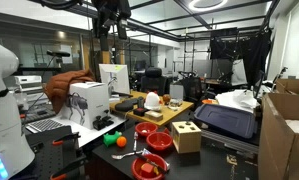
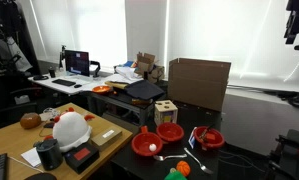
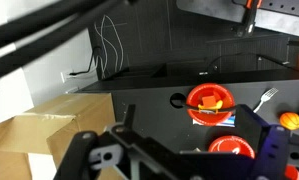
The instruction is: Remove the white object from the bowl and put it on the table
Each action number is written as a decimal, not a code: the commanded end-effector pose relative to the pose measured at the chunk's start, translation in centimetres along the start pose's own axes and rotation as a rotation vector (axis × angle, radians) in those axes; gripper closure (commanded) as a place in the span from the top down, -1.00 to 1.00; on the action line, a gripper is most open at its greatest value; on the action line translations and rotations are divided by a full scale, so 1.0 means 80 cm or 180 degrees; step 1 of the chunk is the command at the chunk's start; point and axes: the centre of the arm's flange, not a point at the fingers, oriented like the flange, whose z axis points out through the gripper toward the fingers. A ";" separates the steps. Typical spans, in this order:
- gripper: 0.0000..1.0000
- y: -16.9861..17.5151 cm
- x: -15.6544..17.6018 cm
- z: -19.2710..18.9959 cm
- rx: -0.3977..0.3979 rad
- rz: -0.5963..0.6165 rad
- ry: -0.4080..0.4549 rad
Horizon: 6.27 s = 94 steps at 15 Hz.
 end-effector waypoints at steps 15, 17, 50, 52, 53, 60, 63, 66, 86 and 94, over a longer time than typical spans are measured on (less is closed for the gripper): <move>1.00 0.000 0.000 0.000 0.0000 0.0000 0.0001; 1.00 0.001 0.006 0.001 -0.0026 0.0037 -0.0023; 1.00 -0.387 0.501 0.091 0.0303 -0.0811 0.0435; 1.00 -0.402 0.518 0.110 0.0236 -0.0800 0.0408; 1.00 -0.410 0.527 0.120 0.0205 -0.0792 0.0389; 1.00 -0.455 0.580 0.201 0.0194 -0.0797 0.0266; 1.00 -0.473 0.599 0.252 0.0325 -0.0775 0.0120; 1.00 -0.487 0.611 0.303 0.0444 -0.0729 -0.0014; 1.00 -0.539 0.603 0.483 0.0977 -0.0471 -0.0452; 1.00 -0.550 0.586 0.521 0.0928 -0.0442 -0.0626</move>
